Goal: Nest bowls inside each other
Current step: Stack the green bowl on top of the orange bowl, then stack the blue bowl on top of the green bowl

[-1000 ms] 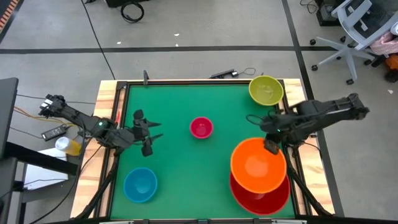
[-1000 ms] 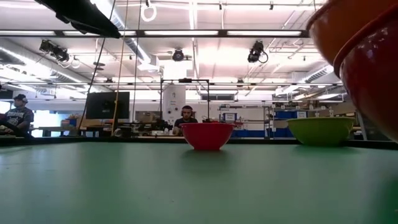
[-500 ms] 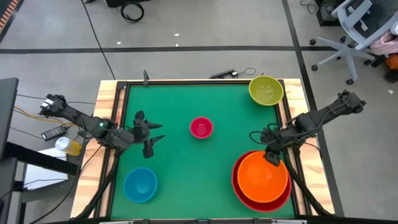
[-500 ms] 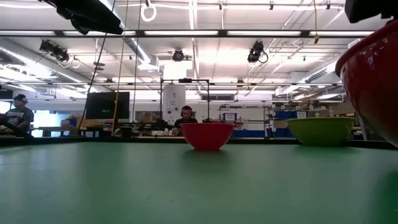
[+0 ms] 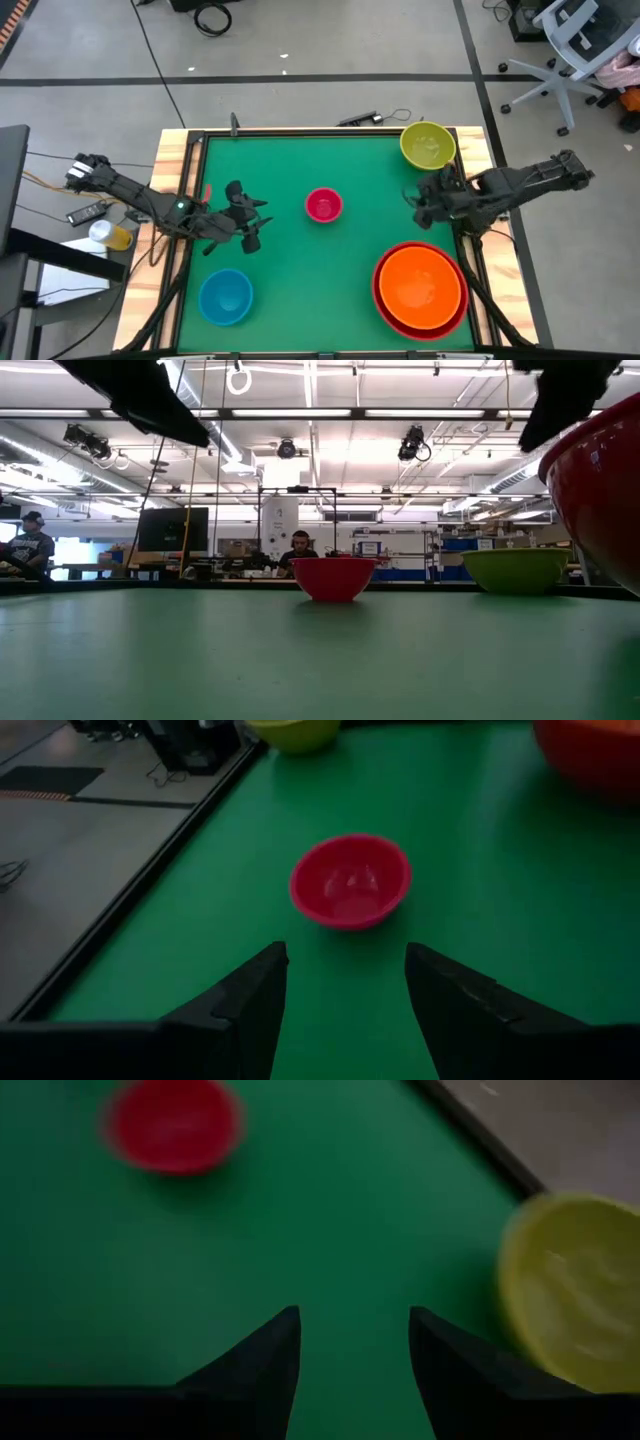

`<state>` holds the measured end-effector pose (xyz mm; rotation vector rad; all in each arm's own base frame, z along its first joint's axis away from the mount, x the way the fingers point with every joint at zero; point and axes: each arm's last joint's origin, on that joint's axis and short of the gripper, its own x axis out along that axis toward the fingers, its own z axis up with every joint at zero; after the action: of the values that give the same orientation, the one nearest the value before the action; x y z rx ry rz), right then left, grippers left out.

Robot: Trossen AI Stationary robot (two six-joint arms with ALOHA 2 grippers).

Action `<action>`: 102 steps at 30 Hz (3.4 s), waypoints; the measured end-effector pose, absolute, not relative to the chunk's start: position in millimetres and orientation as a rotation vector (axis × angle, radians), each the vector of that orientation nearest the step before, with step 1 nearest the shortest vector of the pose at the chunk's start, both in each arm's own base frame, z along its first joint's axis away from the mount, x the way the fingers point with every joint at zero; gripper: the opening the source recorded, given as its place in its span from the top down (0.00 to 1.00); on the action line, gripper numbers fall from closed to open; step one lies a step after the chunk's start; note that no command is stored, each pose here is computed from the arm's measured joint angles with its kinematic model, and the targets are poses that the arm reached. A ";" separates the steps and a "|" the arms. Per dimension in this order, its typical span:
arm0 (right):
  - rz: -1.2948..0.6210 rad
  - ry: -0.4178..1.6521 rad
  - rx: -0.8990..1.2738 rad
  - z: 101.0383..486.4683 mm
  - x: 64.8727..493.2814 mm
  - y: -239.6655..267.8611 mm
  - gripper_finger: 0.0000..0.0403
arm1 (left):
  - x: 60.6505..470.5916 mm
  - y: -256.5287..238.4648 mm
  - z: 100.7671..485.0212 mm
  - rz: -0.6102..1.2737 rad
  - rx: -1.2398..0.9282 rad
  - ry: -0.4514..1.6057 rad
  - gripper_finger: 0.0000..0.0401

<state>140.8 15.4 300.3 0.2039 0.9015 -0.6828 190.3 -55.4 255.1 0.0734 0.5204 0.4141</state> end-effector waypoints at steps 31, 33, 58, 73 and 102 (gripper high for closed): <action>-0.917 1.370 0.463 201.5 178.7 -178.6 0.55 | 207.5 -54.2 212.1 0.478 0.119 0.777 0.48; -0.930 1.404 0.462 194.4 177.8 -184.1 0.59 | 207.5 -54.1 212.1 0.478 0.124 0.778 0.48; -0.675 1.231 0.629 281.2 172.2 -1.1 0.96 | 214.8 -33.2 214.0 0.459 0.326 0.831 0.48; -0.545 1.293 0.320 295.4 183.1 124.4 0.96 | 237.2 -22.2 232.1 0.375 0.296 0.622 0.48; -0.232 1.394 0.302 299.8 208.3 243.3 0.52 | 210.2 -71.5 233.9 0.200 0.182 0.801 0.48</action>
<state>208.3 243.3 299.8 0.3015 1.3943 -0.2323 210.2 -71.5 233.9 0.1820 0.8005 0.2001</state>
